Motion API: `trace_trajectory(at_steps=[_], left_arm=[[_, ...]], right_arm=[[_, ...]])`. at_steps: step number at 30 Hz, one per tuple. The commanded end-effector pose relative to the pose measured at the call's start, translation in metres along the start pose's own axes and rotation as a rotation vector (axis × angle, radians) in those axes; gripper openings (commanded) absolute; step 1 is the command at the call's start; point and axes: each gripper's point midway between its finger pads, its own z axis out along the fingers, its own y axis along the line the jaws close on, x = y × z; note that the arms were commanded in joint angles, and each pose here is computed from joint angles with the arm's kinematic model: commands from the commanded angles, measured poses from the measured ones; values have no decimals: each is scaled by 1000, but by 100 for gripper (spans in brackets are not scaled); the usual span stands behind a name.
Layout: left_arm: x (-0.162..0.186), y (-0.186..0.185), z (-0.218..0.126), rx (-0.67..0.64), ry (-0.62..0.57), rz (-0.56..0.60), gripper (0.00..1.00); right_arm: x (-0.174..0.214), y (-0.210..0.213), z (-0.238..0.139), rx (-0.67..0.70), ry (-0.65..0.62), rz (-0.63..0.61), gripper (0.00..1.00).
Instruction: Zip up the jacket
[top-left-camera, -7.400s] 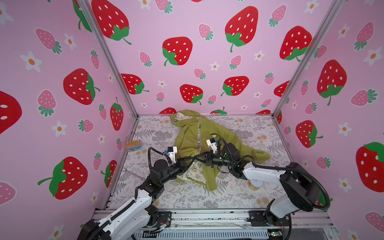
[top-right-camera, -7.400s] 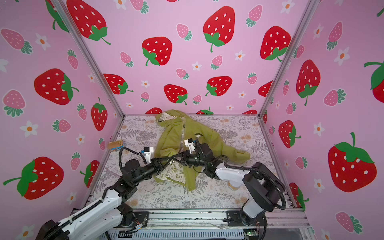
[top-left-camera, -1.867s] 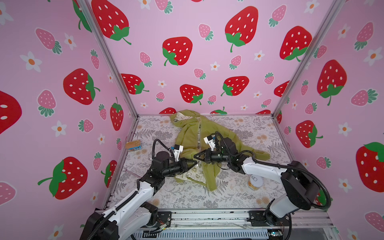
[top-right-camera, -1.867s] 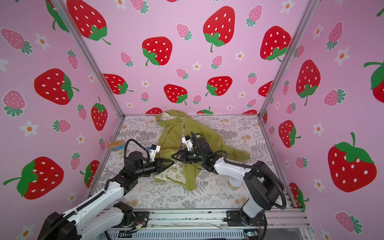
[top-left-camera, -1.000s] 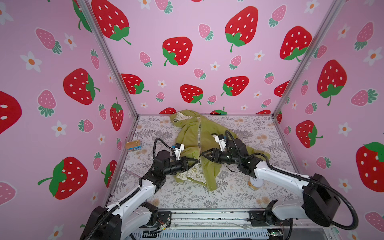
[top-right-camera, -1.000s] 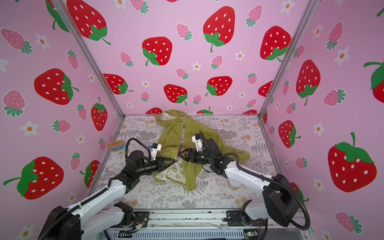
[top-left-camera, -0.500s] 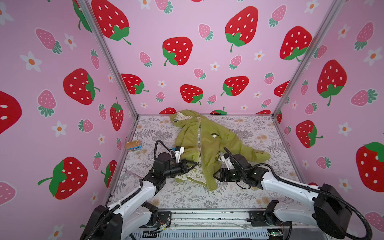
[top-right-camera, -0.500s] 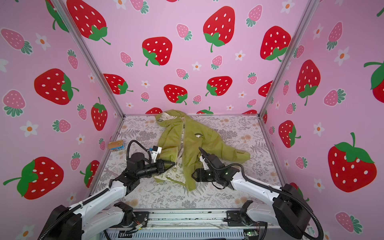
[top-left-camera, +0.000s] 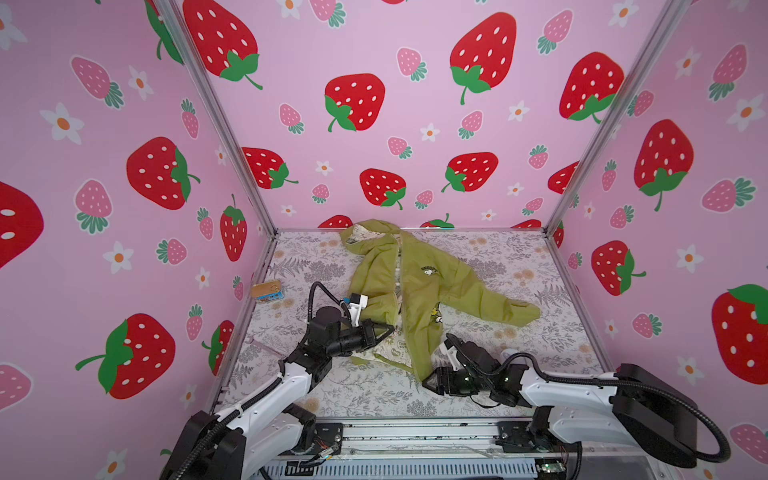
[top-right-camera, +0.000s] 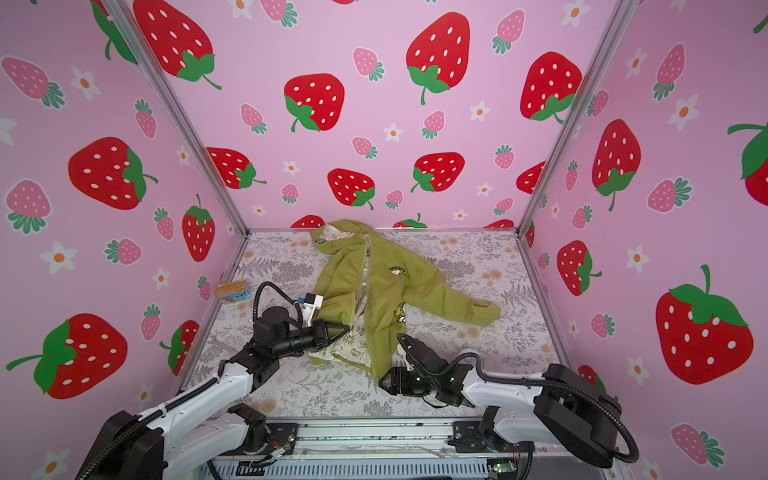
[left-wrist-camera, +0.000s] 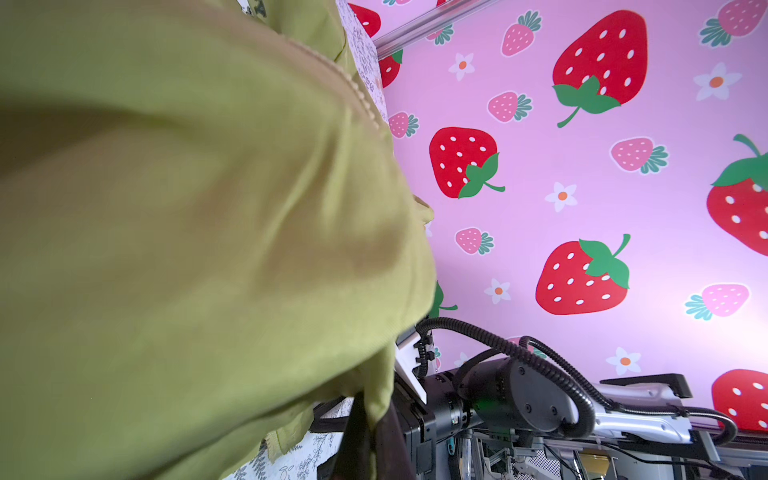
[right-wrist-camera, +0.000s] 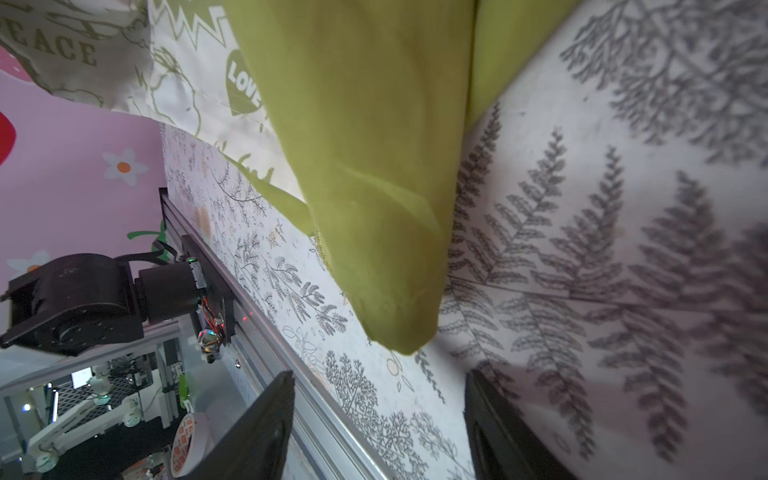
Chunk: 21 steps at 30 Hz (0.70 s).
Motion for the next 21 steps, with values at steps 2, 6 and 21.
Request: trace_trajectory(at_steps=[2,6,21], left_arm=[[2,0,-3,5,-6,-7,0],[2,0,-3,6,-6,-11,0],[3,2,-3,-3,-2,-18,0]], right_arm=[[-11,16,6,-79,-58,35,63],[-15,16,11,-84,-72,38,60],[-21,24,26,-113,-66,13,40]])
